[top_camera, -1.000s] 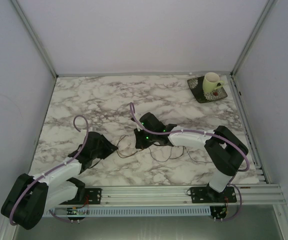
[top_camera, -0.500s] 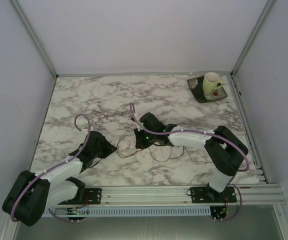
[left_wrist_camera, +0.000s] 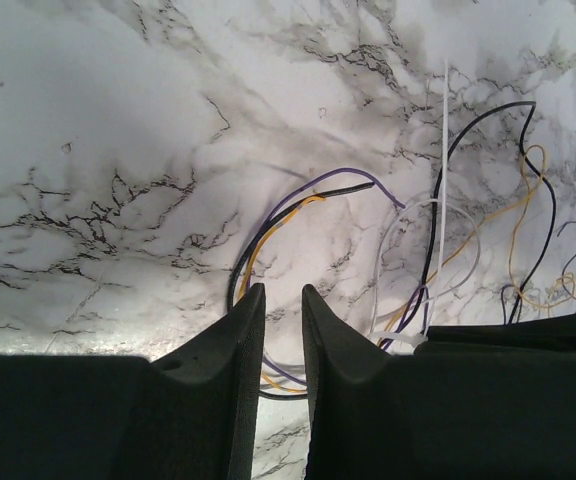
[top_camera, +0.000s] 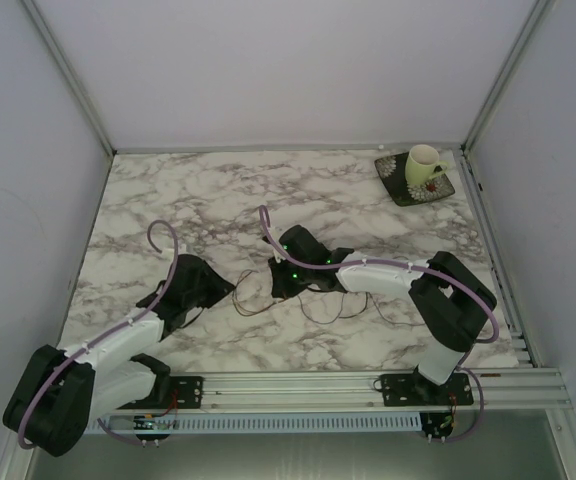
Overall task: Zip-tie the wires
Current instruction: Adjust the cable.
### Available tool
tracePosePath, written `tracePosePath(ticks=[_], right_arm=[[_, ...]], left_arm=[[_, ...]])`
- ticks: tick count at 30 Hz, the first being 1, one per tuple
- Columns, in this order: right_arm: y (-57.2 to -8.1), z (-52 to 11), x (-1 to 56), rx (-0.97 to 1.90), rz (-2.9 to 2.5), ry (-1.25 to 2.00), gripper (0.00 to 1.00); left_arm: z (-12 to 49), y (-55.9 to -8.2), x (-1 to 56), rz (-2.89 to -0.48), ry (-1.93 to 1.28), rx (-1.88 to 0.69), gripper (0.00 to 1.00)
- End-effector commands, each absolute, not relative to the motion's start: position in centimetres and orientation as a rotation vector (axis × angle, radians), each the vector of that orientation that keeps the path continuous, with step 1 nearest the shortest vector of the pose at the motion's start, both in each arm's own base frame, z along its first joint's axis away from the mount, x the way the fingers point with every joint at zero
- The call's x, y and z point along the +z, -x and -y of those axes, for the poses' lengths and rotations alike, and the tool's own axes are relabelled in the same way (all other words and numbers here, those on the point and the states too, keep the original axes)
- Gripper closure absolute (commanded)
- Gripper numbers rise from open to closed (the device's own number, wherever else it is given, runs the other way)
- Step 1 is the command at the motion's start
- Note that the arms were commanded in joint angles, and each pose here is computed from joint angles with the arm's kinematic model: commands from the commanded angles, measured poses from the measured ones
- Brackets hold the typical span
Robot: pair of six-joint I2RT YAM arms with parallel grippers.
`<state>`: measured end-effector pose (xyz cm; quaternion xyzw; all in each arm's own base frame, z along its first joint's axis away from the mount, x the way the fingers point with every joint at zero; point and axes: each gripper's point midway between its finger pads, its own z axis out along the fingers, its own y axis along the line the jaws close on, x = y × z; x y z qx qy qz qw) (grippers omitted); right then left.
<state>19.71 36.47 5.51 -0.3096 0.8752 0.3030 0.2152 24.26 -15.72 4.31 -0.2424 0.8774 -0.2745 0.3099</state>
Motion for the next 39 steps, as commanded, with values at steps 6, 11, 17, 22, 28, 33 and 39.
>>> tracePosePath(ticks=[6,11,17,22,28,33,39], right_arm=[[-20.4,-37.0,7.1,0.845,-2.378,0.854,1.0],[-20.5,-37.0,7.1,0.844,-2.378,0.855,1.0],[-20.5,-37.0,7.0,0.84,-2.381,0.855,1.0],[-20.5,-37.1,7.0,0.839,-2.379,0.857,1.0],[-20.5,-37.1,7.0,0.84,-2.378,0.859,1.0],[-20.5,-37.1,7.0,0.84,-2.379,0.859,1.0],[-20.5,-37.0,6.9,0.836,-2.384,0.861,1.0]], left_arm=[[15.3,-23.8,3.3,-2.355,0.633,-0.671,0.76],[15.2,-23.4,2.9,-2.383,0.626,-0.658,0.73],[15.2,-23.2,2.8,-2.391,0.62,-0.657,0.72],[15.4,-23.2,2.5,-2.407,0.611,-0.66,0.72],[15.4,-23.4,2.5,-2.403,0.61,-0.658,0.72],[15.5,-23.5,2.5,-2.4,0.609,-0.666,0.75],[15.8,-23.7,2.8,-2.394,0.607,-0.684,0.8]])
